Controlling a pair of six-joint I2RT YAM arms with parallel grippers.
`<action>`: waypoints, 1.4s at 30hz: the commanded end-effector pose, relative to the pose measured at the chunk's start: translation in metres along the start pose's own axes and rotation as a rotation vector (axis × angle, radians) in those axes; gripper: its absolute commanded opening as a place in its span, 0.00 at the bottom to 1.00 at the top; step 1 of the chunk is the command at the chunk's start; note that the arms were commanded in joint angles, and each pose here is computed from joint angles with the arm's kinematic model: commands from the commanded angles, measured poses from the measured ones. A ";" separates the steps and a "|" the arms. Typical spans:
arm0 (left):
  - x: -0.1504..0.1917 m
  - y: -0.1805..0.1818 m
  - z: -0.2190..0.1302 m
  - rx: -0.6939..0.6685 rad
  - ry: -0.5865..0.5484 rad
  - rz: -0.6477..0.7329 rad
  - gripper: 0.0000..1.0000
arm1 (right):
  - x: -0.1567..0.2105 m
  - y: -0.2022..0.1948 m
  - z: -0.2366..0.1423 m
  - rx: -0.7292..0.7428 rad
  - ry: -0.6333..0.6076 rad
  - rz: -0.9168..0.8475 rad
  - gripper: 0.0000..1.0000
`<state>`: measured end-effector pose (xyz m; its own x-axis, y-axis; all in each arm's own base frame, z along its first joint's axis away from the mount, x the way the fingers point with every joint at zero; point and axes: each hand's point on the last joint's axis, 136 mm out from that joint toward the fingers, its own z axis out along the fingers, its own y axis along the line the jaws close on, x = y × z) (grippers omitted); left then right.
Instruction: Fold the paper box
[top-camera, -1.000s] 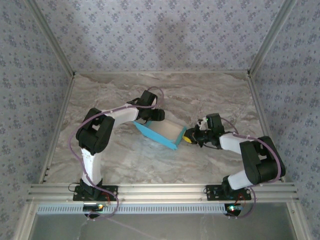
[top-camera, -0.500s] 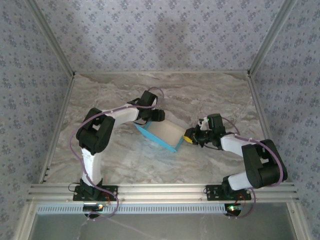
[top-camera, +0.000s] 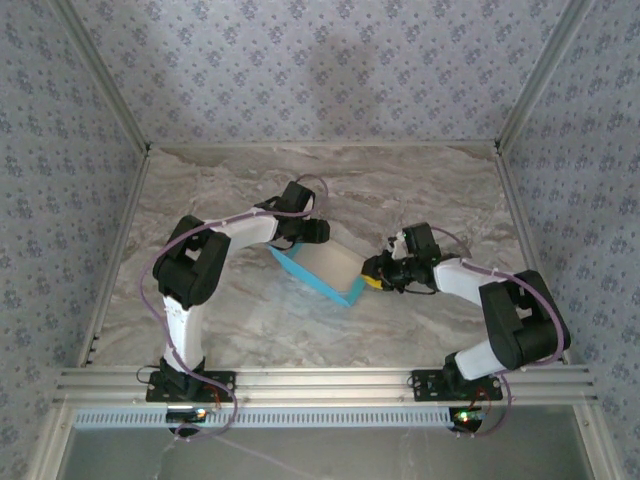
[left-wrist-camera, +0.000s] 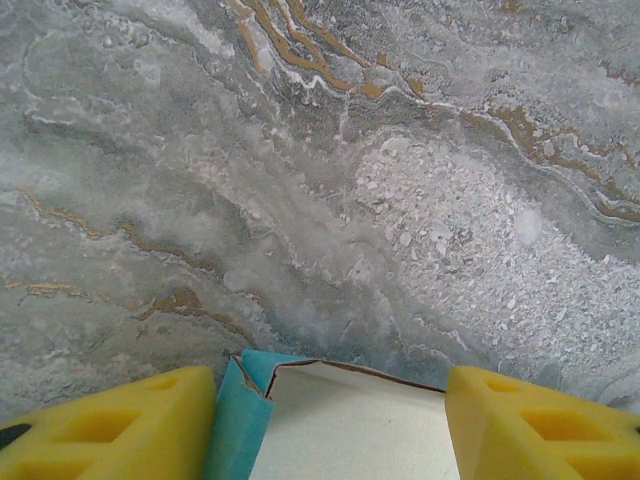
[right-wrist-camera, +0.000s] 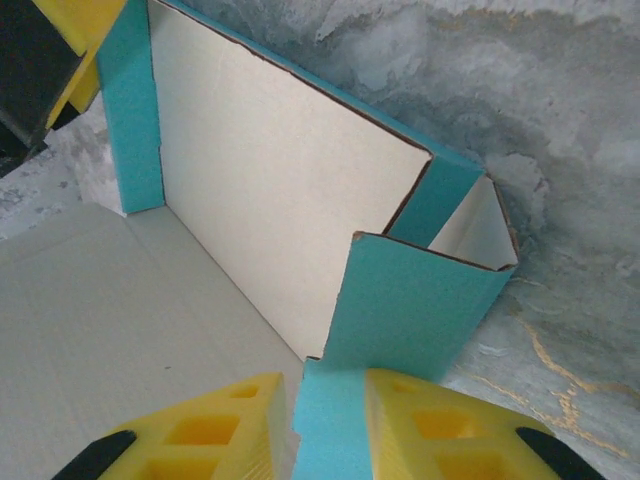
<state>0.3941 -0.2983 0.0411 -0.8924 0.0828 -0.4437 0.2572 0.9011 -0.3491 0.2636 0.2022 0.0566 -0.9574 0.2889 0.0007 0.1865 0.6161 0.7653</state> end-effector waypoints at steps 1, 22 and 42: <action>0.011 0.000 0.007 0.005 0.041 -0.002 0.62 | 0.003 -0.007 -0.009 0.080 0.000 -0.026 0.30; 0.008 0.001 0.006 0.017 0.037 -0.007 0.62 | 0.031 -0.039 -0.056 0.173 -0.100 0.021 0.04; 0.009 0.000 0.007 0.024 0.041 -0.010 0.62 | 0.009 -0.018 -0.006 0.166 -0.039 -0.037 0.34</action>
<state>0.3930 -0.3014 0.0392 -0.8965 0.0848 -0.4349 0.2634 0.8913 -0.3690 0.2384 0.1876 0.0394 -0.9596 0.2813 -0.0089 0.2102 0.7372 0.6421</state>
